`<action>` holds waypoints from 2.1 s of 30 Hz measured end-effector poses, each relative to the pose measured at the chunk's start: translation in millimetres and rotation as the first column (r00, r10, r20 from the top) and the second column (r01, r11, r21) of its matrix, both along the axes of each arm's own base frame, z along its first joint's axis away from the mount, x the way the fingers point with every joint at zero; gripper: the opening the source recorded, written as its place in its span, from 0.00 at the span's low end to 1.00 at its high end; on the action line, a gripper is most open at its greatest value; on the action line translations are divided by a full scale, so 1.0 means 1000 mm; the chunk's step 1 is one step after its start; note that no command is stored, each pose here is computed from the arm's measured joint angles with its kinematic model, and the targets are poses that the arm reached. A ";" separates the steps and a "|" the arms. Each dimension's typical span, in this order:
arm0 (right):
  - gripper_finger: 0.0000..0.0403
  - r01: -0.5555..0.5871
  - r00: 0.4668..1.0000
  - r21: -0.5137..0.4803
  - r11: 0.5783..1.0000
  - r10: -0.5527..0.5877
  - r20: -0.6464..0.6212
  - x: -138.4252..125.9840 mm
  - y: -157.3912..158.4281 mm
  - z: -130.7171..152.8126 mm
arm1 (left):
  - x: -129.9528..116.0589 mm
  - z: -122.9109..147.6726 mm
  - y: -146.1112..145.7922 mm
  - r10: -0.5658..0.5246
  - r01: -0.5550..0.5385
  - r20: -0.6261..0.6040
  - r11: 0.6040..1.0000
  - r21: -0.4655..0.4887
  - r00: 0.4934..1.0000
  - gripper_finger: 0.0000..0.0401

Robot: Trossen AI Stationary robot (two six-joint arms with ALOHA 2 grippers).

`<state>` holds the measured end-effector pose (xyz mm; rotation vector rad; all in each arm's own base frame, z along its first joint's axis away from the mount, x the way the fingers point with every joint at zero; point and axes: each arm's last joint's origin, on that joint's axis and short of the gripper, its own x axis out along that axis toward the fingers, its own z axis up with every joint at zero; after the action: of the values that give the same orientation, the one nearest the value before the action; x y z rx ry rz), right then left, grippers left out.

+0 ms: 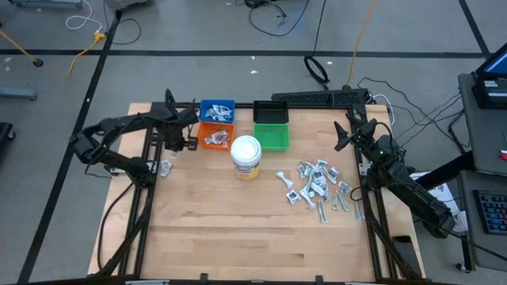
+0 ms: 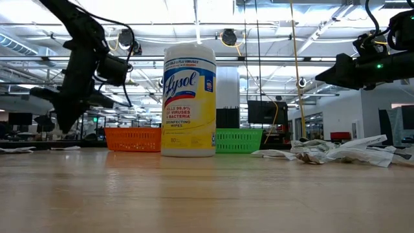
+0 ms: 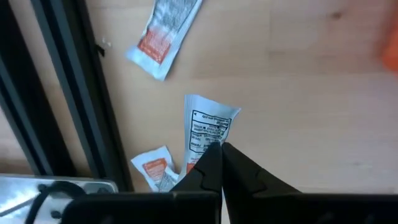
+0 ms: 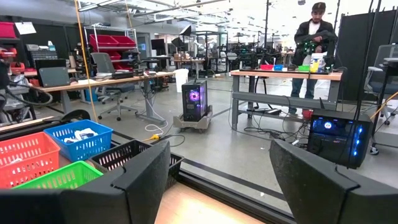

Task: Pick & Place First Aid Supplies
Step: Put the orange ointment pack into the orange bin

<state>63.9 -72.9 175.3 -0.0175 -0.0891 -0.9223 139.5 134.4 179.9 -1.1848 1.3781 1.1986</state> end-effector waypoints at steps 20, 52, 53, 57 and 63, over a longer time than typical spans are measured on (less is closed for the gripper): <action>0.67 0.000 1.000 0.000 1.000 0.000 0.000 0.000 0.000 0.000 | 0.023 0.047 0.024 -0.007 0.001 0.108 0.999 0.052 0.994 0.00; 0.67 0.000 1.000 0.000 1.000 0.000 0.000 0.000 0.000 0.000 | 0.131 0.042 0.082 -0.268 0.264 0.112 0.963 0.051 0.957 0.00; 0.67 0.000 1.000 0.000 1.000 0.000 0.000 0.000 0.000 0.000 | 0.134 0.039 0.082 -0.277 0.274 0.110 0.961 0.048 0.954 0.00; 0.68 0.000 1.000 0.000 1.000 0.000 0.000 0.000 0.000 0.000 | 0.141 0.027 0.083 -0.289 0.286 0.105 0.957 0.045 0.951 0.00; 0.68 0.000 1.000 0.000 1.000 0.000 0.000 0.000 0.000 0.000 | 0.142 0.025 0.083 -0.286 0.283 0.107 0.958 0.047 0.952 0.04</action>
<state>63.9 -73.0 175.3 -0.0174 -0.0890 -0.9226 281.8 217.1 205.3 -0.9770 1.3861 0.9320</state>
